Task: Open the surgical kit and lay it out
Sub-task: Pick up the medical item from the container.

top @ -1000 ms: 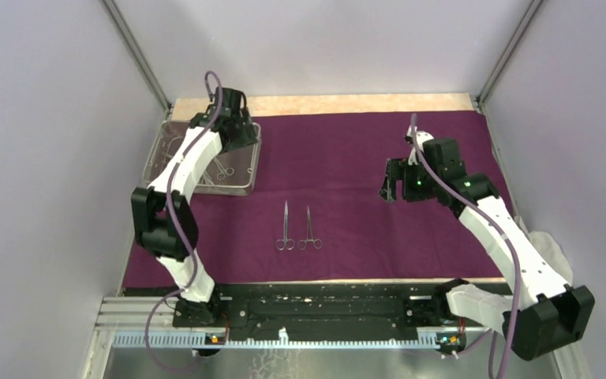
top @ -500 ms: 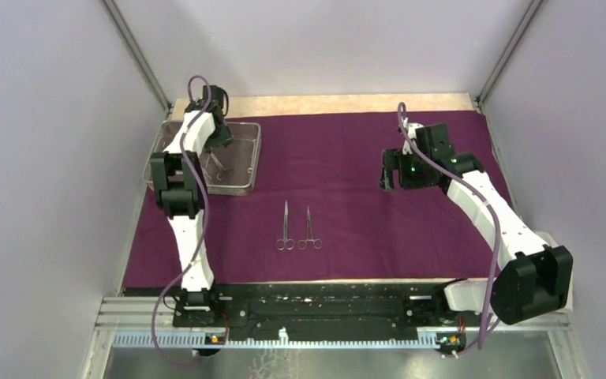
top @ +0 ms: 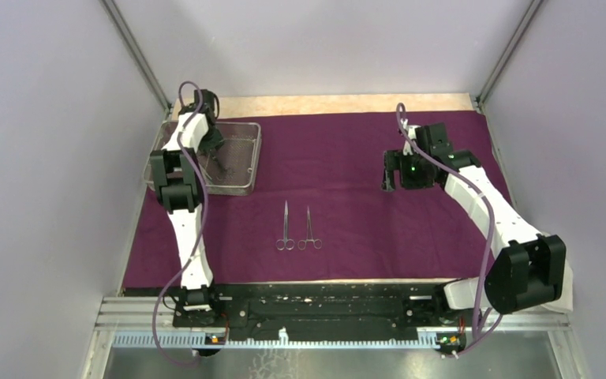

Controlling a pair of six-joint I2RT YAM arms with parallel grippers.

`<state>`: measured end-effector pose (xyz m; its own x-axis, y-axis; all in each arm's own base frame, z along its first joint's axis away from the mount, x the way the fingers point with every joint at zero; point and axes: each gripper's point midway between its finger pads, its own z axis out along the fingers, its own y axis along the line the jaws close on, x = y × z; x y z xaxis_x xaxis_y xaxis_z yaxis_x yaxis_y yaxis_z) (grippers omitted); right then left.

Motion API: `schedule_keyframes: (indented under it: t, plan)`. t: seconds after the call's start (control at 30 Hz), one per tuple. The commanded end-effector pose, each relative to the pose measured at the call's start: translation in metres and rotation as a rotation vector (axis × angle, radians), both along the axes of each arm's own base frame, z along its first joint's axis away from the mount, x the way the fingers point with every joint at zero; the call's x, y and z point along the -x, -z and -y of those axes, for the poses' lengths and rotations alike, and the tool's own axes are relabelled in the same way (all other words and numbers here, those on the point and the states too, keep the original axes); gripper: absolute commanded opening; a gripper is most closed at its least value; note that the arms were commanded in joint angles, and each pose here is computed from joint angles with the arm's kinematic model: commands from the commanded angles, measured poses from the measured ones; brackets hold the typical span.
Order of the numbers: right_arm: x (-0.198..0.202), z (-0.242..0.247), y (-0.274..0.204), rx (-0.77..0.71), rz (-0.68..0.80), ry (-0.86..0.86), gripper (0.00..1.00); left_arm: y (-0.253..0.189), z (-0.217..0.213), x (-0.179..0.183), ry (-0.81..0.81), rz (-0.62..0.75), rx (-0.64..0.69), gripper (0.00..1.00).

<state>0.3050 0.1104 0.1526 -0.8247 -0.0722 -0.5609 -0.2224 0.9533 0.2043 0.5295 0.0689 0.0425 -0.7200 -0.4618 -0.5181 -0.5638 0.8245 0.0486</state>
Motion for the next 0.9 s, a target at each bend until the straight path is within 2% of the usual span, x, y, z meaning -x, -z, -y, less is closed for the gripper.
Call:
schedule_keyframes:
  t: [0.0,0.1,0.23,0.4,0.5,0.87]
  plan:
    - [-0.011,-0.002,-0.014,-0.015,0.038,-0.008,0.81,0.001,-0.003,-0.014,-0.021,0.051,0.045,0.48]
    - [-0.01,-0.003,-0.013,-0.02,0.033,-0.008,0.81,0.006,-0.003,-0.007,-0.025,0.031,0.044,0.42]
    - [-0.011,-0.005,-0.013,-0.03,0.031,-0.012,0.81,0.013,-0.003,-0.001,-0.03,0.037,0.045,0.4]
    - [-0.009,-0.007,-0.012,-0.038,0.026,-0.014,0.8,0.017,0.001,0.001,-0.032,0.033,0.064,0.28]
    - [-0.009,-0.007,-0.013,-0.04,0.025,-0.014,0.8,0.011,0.001,0.0,-0.031,0.042,0.062,0.21]
    - [-0.007,-0.008,-0.013,-0.048,0.028,-0.017,0.8,-0.019,0.005,-0.006,-0.005,0.107,0.082,0.08]
